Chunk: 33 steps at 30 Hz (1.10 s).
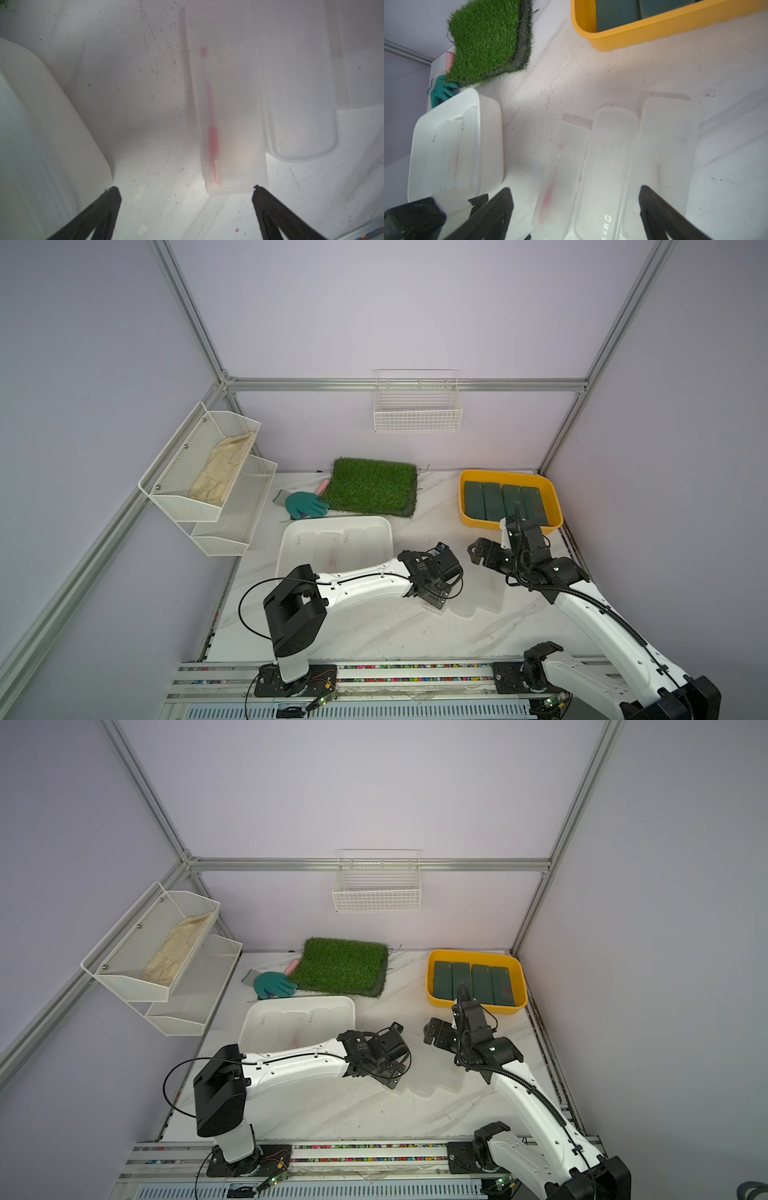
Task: Place the pencil cases by color into the storage box
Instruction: Pick up the pencil case from the center of the board.
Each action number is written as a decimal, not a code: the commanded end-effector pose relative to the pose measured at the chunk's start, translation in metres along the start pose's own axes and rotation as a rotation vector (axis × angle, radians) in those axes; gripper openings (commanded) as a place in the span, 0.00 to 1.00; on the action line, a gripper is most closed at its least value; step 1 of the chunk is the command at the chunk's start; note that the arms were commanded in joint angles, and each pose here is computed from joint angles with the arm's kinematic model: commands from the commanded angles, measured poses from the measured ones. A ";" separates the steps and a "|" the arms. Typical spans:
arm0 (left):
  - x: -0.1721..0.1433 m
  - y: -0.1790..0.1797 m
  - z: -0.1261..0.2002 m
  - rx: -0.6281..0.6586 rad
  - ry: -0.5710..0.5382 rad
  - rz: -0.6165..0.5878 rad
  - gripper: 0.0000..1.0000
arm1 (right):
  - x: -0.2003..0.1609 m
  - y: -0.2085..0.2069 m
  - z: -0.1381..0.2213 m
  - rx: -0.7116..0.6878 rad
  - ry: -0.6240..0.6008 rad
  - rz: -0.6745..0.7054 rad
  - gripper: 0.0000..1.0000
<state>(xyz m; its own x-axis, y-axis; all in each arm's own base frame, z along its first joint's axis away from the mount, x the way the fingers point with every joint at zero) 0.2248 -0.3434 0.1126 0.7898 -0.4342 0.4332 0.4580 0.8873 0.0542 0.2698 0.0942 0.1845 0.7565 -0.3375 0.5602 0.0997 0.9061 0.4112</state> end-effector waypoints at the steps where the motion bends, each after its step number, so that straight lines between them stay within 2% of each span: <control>1: 0.026 -0.017 0.005 -0.028 -0.071 0.072 1.00 | -0.002 -0.005 0.006 0.000 0.001 -0.022 0.96; 8: 0.026 -0.034 -0.018 -0.041 -0.056 0.091 1.00 | 0.004 -0.014 0.012 -0.014 -0.032 -0.062 0.97; 23: 0.026 -0.048 -0.049 -0.031 -0.027 0.090 1.00 | 0.010 -0.021 0.014 -0.017 -0.047 -0.072 0.97; 33: 0.026 -0.037 -0.068 -0.017 0.006 0.114 0.96 | 0.011 -0.023 0.019 -0.011 -0.064 -0.069 0.97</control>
<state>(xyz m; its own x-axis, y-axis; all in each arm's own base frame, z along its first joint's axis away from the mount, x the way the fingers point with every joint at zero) 0.2447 -0.3912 0.0572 0.8332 -0.3625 0.4175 0.3918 0.9199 0.0169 0.2681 0.0670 0.1997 0.6966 -0.4190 0.5824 0.1544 0.8803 0.4487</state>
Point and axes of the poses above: each gripper's point midway between its finger pads, its own z axis back along the fingers, its own y axis along the line the jaws close on, x = y × z, the point moved 1 cm from there along z, back along the fingers, and after that the axes turned 3 degrees about z, right-handed, at the moved point
